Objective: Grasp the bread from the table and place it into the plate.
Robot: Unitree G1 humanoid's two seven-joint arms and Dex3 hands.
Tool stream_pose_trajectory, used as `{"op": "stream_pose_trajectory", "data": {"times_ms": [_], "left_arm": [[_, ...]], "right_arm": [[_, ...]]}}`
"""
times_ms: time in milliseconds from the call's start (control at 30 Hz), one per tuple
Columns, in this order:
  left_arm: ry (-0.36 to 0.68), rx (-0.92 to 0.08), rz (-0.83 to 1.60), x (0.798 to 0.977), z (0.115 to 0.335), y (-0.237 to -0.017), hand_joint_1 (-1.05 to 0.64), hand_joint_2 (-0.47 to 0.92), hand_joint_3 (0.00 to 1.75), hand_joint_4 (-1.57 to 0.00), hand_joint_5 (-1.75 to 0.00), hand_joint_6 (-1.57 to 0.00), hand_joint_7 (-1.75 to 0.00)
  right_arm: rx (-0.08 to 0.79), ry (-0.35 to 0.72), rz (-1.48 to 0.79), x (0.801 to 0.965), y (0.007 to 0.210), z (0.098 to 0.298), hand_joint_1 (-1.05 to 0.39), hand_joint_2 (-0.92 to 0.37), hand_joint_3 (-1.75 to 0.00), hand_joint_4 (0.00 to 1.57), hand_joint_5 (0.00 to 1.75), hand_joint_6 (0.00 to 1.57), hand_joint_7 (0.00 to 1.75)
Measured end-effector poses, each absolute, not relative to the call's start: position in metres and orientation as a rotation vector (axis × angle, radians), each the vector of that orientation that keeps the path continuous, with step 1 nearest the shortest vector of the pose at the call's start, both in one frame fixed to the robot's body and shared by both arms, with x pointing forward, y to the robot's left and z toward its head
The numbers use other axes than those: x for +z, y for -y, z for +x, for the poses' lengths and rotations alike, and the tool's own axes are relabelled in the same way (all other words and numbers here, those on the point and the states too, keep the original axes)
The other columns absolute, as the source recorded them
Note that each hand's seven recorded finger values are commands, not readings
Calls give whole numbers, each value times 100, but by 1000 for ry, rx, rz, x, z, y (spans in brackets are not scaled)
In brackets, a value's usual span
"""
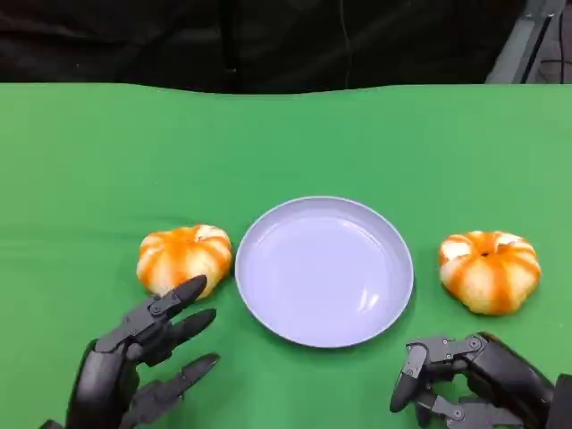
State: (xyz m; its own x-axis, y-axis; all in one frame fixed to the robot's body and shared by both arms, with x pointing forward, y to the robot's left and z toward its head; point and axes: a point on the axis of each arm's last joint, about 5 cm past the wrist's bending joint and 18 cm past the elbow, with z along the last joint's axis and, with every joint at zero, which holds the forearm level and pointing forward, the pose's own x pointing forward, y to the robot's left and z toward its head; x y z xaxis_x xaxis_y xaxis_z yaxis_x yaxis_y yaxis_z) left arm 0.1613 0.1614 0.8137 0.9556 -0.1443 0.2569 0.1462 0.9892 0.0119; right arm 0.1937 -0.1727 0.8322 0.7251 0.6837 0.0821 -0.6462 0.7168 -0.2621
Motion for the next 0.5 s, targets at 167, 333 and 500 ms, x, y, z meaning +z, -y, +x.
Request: {"op": "stream_pose_trajectory", "data": {"times_ms": [167, 333, 500], "left_arm": [[262, -147, -7, 814, 161, -161, -28, 92, 7, -73, 0, -59, 0], [265, -146, -5, 814, 162, -162, -34, 92, 6, -67, 0, -59, 0], [376, -115, 108, 833, 175, -181, -42, 91, 2, -62, 0, -59, -1]], "right_arm": [[740, 180, -223, 833, 173, 194, -4, -89, -52, 71, 159, 79, 109], [740, 181, -223, 833, 173, 194, -5, -90, -52, 71, 158, 80, 108], [740, 178, -222, 832, 173, 194, -4, -90, -51, 71, 159, 80, 107]]}}
